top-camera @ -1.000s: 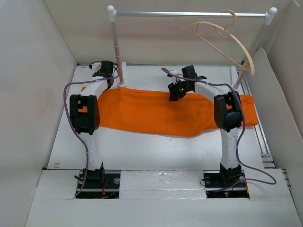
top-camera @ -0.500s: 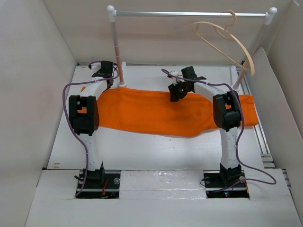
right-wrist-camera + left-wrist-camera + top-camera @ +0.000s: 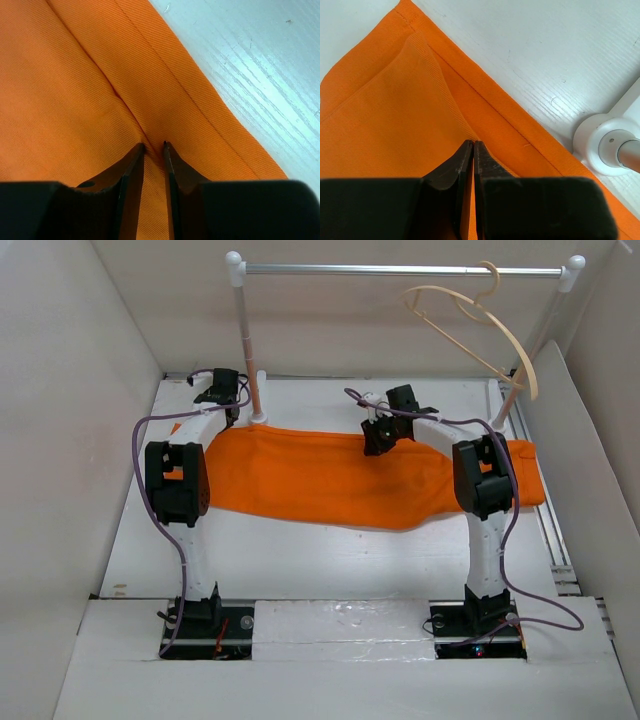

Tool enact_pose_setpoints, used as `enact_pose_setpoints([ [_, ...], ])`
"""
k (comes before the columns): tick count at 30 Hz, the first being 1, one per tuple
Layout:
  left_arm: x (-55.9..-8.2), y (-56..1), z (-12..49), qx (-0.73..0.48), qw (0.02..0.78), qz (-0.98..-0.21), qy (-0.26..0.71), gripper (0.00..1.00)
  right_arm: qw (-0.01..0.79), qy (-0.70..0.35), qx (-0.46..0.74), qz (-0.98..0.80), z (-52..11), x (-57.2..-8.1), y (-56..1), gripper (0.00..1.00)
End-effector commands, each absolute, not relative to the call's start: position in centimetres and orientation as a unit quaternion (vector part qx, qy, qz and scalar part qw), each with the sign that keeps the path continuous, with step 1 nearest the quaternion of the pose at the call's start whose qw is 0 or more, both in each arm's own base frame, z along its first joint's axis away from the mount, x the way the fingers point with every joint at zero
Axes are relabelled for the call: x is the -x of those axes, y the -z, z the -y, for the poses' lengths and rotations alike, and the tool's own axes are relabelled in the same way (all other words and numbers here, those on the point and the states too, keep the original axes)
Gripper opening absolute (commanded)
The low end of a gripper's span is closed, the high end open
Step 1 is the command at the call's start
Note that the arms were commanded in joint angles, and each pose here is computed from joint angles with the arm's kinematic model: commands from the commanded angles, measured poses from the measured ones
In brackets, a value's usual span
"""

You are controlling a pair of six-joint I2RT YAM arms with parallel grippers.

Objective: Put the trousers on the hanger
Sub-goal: Fold the trousers

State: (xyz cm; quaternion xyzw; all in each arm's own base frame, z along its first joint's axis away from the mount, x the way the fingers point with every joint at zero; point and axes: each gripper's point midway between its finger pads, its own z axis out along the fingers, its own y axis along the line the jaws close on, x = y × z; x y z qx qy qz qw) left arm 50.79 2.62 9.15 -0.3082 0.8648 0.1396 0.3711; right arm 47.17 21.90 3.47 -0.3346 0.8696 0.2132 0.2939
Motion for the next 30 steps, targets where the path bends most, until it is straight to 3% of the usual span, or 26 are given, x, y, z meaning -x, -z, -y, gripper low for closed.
enact_pose_setpoints([
  [1, -51.3, -12.9, -3.2, 0.315, 0.406, -0.847, -0.136, 0.0, 0.312, -0.218, 0.337, -0.861, -22.2, -47.2, -5.6, 0.28],
  [3, -51.2, -13.0, -3.3, 0.315, 0.408, -0.846, -0.138, 0.0, 0.319, -0.214, 0.338, -0.859, -22.1, -47.4, -6.1, 0.19],
  [4, -51.1, -12.9, -3.4, 0.314, 0.407, -0.846, -0.139, 0.0, 0.321, -0.213, 0.338, -0.859, -22.1, -47.4, -6.3, 0.07],
  [5, -51.1, -13.1, -3.4, 0.314, 0.409, -0.845, -0.139, 0.0, 0.324, -0.212, 0.338, -0.858, -22.1, -47.6, -6.5, 0.01],
  [6, -51.1, -13.1, -3.4, 0.314, 0.409, -0.845, -0.14, 0.0, 0.325, -0.212, 0.341, -0.856, -22.2, -47.6, -6.7, 0.0],
  [16, -50.4, -15.6, -4.8, 0.333, 0.44, -0.817, -0.165, 0.0, 0.387, -0.185, 0.307, -0.849, -20.6, -50.4, -11.3, 0.0],
  [24, -52.8, -14.6, -5.1, 0.33, 0.439, -0.816, -0.183, 0.0, 0.383, -0.174, 0.28, -0.863, -20.4, -53.5, -9.3, 0.0],
  [30, -54.3, -12.4, -5.6, 0.329, 0.42, -0.818, -0.214, 0.0, 0.423, -0.147, 0.225, -0.866, -19.5, -56.8, -9.9, 0.0],
])
